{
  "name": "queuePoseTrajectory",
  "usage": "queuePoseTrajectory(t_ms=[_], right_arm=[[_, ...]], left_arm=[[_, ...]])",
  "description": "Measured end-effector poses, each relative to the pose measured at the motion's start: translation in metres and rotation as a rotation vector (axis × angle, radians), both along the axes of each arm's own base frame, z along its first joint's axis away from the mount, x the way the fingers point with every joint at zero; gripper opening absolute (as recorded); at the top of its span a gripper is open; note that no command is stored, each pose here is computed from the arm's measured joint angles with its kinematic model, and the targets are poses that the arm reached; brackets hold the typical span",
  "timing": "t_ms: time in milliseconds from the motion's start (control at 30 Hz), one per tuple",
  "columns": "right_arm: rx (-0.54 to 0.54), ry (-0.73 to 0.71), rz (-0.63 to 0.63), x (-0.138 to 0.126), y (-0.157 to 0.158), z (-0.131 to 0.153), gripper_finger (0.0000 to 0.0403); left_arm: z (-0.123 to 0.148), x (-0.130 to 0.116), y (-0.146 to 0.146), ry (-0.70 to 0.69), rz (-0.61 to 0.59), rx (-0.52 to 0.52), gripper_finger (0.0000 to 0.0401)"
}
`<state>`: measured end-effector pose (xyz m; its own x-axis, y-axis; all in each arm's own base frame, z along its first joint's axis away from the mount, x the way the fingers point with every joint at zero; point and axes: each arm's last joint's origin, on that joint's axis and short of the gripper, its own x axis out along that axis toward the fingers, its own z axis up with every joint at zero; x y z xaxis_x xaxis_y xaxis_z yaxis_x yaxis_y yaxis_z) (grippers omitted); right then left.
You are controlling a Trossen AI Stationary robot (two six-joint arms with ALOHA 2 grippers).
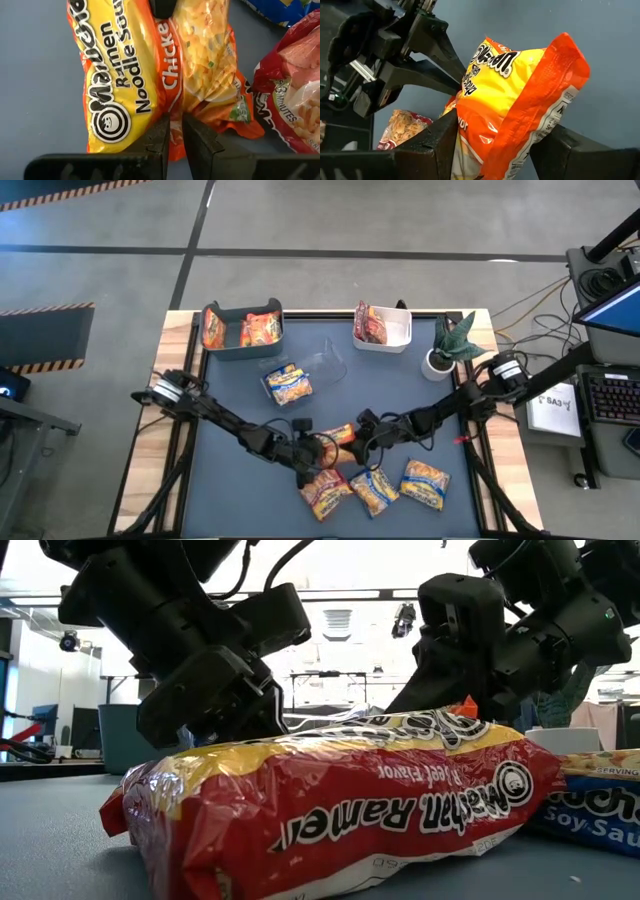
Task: Sort Maruchan noodles
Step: Put the orange noodle pack into the blue bin
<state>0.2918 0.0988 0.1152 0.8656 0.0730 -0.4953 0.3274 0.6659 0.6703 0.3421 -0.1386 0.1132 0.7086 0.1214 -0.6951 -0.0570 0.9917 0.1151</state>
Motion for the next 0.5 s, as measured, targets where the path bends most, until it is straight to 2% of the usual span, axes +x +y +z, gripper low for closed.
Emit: queuePoseTrajectory(t_ms=[167,500], right_arm=[[-0.049,-0.013,0.022,0.000,0.000,0.003,0.0190],[-0.082,-0.023,0.042,0.000,0.000,0.004,0.0155]], left_arm=[[0.005,-0.004,0.002,0.012,0.016,0.027,0.0037],[0.018,-0.007,0.004,-0.007,0.039,0.049,0.0037]])
